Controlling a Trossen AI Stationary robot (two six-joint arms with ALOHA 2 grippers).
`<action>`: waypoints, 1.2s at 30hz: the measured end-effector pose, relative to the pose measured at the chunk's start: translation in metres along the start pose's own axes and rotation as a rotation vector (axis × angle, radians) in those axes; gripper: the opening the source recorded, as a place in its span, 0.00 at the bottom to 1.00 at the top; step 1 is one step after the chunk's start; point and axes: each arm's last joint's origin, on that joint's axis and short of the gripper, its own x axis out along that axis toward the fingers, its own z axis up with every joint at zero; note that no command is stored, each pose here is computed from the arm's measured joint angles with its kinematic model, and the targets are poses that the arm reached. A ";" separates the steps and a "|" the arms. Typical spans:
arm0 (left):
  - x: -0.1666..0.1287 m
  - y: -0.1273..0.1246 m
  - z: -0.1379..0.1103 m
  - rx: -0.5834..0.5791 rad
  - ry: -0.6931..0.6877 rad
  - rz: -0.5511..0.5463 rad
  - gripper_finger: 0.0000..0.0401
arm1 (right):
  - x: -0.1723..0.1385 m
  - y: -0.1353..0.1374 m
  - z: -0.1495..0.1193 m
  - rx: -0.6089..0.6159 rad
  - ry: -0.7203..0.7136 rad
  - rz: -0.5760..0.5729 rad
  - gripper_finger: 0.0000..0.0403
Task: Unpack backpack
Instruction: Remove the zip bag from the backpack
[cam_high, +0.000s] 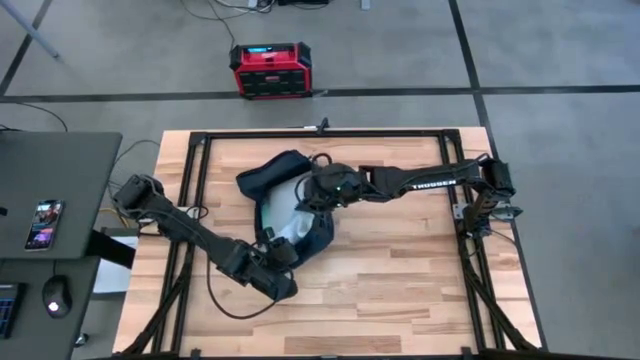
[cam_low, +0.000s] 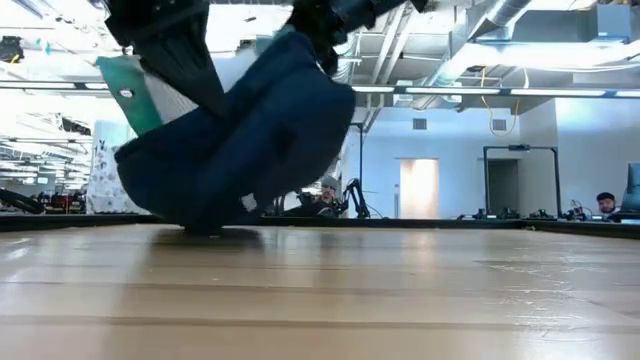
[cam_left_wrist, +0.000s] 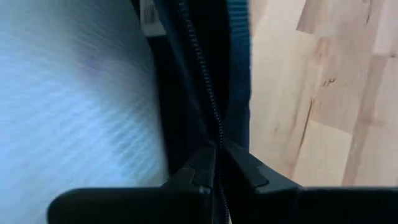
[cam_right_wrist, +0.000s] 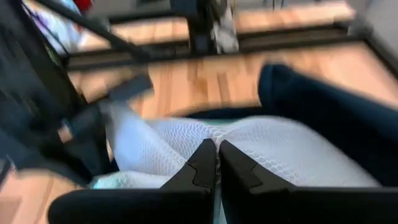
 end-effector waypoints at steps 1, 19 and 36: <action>0.001 0.000 -0.001 0.004 0.006 0.004 0.00 | -0.001 0.000 0.004 -0.002 -0.024 0.002 0.00; -0.002 0.013 -0.004 -0.017 -0.052 0.184 0.00 | -0.044 0.000 0.059 -0.010 -0.152 0.068 0.00; -0.001 0.020 -0.002 0.090 -0.094 0.284 0.00 | -0.058 -0.002 0.074 0.236 -0.188 0.411 0.00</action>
